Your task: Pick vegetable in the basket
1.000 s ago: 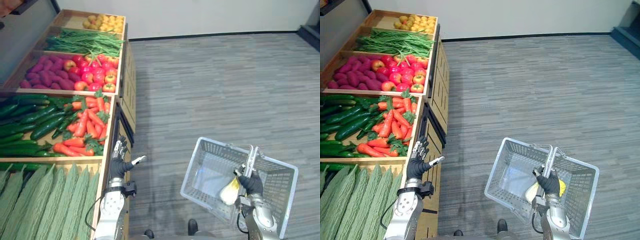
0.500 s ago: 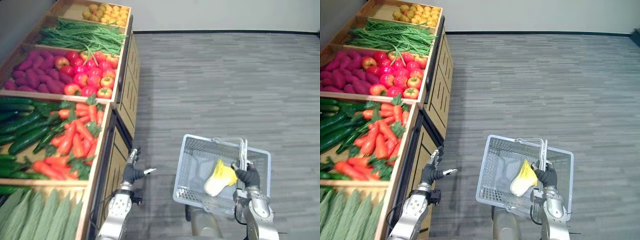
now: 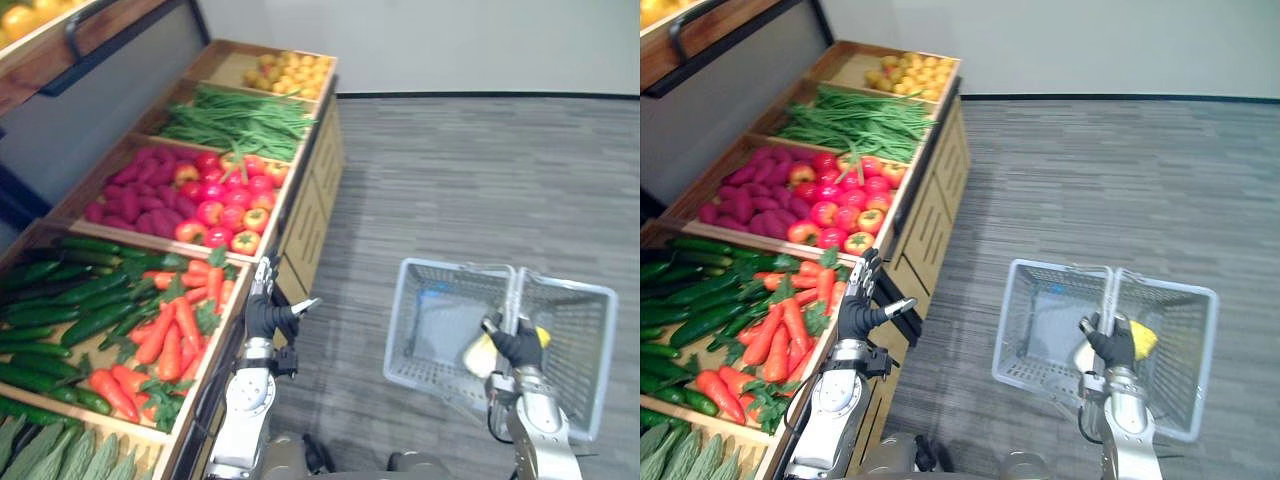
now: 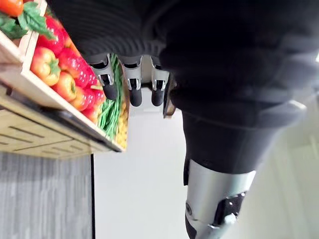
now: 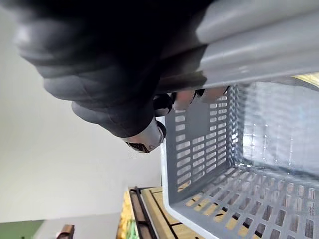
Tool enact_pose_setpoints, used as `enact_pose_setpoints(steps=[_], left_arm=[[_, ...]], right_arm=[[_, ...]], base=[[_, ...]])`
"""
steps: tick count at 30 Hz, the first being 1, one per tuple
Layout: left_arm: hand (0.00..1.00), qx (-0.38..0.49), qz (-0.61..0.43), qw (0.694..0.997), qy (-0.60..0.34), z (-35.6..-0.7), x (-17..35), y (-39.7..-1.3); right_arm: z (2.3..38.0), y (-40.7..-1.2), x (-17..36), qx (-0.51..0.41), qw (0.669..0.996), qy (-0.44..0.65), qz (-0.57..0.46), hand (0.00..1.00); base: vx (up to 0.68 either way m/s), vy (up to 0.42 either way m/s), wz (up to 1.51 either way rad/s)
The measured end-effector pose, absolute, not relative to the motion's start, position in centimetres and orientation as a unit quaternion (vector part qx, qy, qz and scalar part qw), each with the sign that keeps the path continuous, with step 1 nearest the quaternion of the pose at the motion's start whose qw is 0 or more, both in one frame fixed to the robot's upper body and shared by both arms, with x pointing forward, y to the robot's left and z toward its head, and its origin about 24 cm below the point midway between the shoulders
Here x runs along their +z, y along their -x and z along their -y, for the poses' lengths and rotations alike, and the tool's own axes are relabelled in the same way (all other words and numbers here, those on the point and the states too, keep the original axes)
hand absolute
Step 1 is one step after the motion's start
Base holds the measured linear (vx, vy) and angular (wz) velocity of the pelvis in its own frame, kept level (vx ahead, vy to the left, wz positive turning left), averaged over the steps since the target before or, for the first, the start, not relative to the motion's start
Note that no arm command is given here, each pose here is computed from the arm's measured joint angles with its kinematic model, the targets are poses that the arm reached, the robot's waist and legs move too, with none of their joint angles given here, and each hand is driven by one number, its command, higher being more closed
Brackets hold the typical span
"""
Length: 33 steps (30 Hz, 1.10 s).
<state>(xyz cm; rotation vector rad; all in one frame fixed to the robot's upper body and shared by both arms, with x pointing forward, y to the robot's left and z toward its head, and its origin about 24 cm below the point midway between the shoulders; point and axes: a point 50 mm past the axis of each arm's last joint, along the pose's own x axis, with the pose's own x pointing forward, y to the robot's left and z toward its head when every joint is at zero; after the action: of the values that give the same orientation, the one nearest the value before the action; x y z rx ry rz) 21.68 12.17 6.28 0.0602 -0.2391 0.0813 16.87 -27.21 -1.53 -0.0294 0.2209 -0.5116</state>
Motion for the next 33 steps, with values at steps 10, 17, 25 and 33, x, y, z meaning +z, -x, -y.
enact_pose_setpoints(steps=[10,17,25,33], left_arm=[[0.00,0.055,0.127,0.985,-0.101,-13.0,6.6,-21.2],[0.00,0.055,0.118,0.988,-0.082,-12.2,6.5,-20.3],[0.00,0.083,0.139,0.983,-0.085,-13.5,7.6,-20.3],[0.00,0.049,0.135,0.966,-0.215,-15.5,6.9,-21.8]], right_arm=[[25.5,-15.3,-3.9,-0.244,0.957,-0.017,-0.158,1.00],[25.3,-12.5,-3.9,-0.252,0.952,-0.028,-0.171,1.00],[26.9,-10.4,-3.1,-0.294,0.941,-0.020,-0.166,1.00],[27.5,-9.8,-6.1,-0.309,0.923,-0.028,-0.228,1.00]], base=[[0.18,-0.139,0.90],[0.15,-0.354,1.19],[0.08,-0.116,0.85],[-0.06,0.051,0.27]])
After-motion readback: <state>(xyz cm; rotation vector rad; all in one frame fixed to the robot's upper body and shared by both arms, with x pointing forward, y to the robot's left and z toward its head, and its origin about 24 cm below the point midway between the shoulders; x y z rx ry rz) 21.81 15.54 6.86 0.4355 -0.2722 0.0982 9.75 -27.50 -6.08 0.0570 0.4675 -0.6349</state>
